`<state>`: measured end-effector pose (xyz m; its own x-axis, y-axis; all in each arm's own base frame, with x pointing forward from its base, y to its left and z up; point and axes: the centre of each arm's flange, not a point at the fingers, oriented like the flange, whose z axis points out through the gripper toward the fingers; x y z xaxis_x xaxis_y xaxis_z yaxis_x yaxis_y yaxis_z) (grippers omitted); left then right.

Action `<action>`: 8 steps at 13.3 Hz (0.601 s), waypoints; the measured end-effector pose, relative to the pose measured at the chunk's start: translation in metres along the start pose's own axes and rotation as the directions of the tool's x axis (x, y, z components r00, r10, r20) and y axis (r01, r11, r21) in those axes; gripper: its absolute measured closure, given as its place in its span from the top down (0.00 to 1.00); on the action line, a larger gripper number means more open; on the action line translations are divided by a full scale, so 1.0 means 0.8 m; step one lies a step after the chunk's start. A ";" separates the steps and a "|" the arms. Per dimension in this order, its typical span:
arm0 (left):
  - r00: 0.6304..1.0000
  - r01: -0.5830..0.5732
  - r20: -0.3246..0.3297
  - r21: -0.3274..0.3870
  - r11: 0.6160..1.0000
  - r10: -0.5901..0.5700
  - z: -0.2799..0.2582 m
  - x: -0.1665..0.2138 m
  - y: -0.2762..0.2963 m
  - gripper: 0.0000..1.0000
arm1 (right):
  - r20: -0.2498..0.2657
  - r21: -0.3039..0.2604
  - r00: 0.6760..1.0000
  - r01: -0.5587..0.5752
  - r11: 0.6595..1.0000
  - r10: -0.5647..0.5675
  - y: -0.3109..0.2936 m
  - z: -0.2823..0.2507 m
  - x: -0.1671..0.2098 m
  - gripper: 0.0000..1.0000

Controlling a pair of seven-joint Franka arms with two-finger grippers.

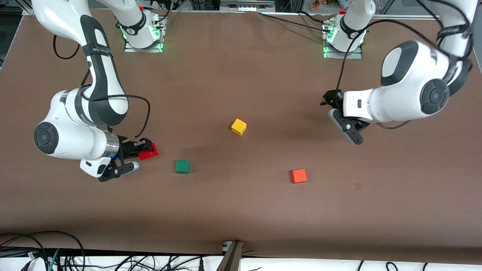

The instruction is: Pass red block to right arm, stack on blue

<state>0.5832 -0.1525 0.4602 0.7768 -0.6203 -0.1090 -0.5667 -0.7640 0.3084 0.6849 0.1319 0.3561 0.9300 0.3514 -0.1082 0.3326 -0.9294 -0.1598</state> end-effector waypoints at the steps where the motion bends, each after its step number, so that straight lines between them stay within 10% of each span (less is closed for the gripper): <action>1: 0.997 0.073 0.010 0.040 0.997 -0.073 -0.015 -0.013 -0.002 1.00 | 0.022 -0.046 1.000 0.009 0.999 -0.008 0.007 0.004 -0.004 0.56; 8: 0.919 0.394 -0.138 0.232 0.890 -0.370 -0.147 -0.082 -0.069 1.00 | 0.056 -0.200 0.998 -0.012 0.980 0.023 0.074 0.036 -0.038 0.56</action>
<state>0.5956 -0.0486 0.5615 0.9613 -0.2623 -0.0843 -0.2622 -0.9649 0.0122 0.6715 0.0692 0.3215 0.9273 0.3352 -0.1667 0.3462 -0.9372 0.0413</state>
